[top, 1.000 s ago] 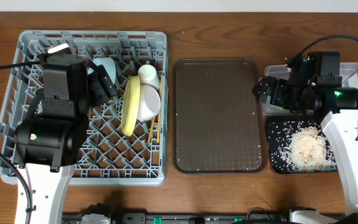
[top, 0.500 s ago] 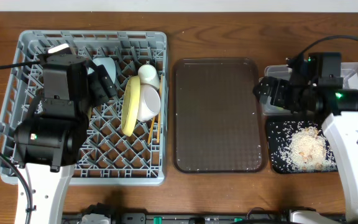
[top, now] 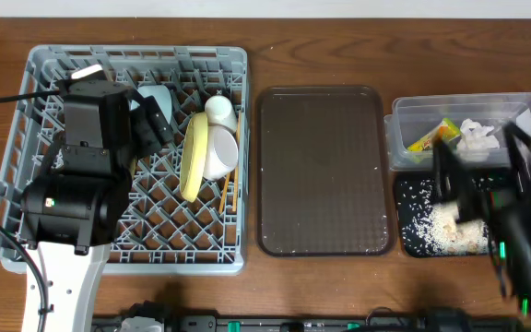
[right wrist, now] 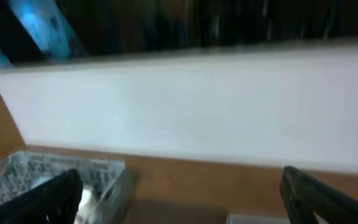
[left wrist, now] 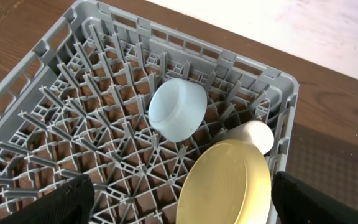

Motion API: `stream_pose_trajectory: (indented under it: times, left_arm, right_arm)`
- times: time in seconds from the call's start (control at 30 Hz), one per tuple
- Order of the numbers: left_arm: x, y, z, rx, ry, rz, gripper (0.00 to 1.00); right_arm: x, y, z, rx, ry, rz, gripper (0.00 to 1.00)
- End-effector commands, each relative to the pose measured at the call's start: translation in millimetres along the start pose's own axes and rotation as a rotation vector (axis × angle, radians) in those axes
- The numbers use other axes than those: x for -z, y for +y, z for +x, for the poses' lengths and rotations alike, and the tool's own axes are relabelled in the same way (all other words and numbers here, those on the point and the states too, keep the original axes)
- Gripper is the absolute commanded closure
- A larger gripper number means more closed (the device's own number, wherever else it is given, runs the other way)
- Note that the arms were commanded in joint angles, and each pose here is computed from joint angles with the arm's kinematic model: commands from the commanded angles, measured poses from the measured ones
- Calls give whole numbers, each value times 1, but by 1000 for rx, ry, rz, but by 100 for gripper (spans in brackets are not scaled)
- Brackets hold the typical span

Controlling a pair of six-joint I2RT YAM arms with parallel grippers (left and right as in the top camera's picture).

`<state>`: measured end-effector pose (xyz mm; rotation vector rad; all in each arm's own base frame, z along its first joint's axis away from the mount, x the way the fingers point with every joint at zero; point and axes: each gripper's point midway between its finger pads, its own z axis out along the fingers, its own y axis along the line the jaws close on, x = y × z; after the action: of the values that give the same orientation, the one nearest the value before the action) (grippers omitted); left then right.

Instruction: Sort waste into correct bins and load items into the dishwasher rack

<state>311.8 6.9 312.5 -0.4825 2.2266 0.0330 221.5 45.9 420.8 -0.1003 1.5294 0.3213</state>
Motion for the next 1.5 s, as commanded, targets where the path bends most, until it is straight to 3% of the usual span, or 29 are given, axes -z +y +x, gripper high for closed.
stream_pose_trajectory:
  times: [0.0,0.17,0.43,0.77,1.17,1.47]
  left_arm:
    - [3,0,-4,14,-8,6,8]
    - [3,0,-4,14,-8,6,8]
    - [3,0,-4,14,-8,7,8]
    - [3,0,-4,14,-8,6,7]
    - [3,0,-4,14,-8,6,7]
    - [3,0,-4,14,-8,7,7]
  right_arm:
    - [24,-3,23,57,-90,33,1]
    - [40,-7,47,64,-252,40,1]
    - [20,-16,103,65,-339,19,1]
    - [-5,-33,187,58,-172,48,1]
    - [-6,-55,259,154,112,127,1]
    - [-3,-71,257,156,109,208,1]
